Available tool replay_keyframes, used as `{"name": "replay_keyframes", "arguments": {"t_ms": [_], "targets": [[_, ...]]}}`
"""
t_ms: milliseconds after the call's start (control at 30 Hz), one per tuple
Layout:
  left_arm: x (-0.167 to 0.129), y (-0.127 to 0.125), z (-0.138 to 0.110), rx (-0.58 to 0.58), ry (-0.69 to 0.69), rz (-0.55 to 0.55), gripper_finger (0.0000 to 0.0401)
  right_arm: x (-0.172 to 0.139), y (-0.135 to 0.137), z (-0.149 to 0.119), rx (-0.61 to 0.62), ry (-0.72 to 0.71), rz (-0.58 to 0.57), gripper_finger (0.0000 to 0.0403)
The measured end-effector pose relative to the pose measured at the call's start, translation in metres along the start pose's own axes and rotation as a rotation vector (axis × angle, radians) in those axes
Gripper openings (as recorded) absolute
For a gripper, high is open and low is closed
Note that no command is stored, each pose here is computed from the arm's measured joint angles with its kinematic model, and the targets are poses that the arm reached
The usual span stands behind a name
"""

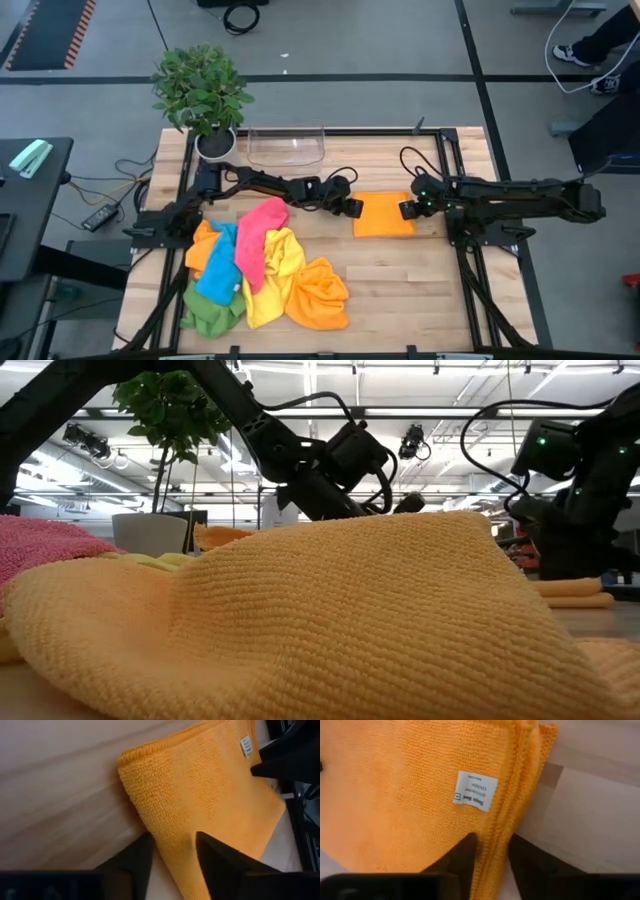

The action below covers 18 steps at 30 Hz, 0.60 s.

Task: Fold microfiber towels
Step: Put the folded top right orange microfiber cloth into the transparent bin

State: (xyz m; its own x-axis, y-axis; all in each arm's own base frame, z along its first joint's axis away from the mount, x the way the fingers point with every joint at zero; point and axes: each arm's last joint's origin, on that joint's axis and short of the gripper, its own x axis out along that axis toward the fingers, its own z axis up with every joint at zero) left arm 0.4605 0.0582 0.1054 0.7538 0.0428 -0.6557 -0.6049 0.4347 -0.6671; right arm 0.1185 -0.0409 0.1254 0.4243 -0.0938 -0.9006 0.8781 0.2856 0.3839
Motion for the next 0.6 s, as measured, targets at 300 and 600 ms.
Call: {"name": "replay_keyframes", "arguments": {"t_ms": [300, 600], "targets": [[0.006, 0.004, -0.004, 0.036, -0.006, 0.02, 0.0033, 0.001, 0.001, 0.0, -0.02, -0.011, 0.007, 0.0015], [0.002, -0.006, 0.003, 0.137, -0.018, -0.012, 0.0006, -0.005, 0.008, 0.006, -0.029, -0.047, 0.036, 0.0005]]}}
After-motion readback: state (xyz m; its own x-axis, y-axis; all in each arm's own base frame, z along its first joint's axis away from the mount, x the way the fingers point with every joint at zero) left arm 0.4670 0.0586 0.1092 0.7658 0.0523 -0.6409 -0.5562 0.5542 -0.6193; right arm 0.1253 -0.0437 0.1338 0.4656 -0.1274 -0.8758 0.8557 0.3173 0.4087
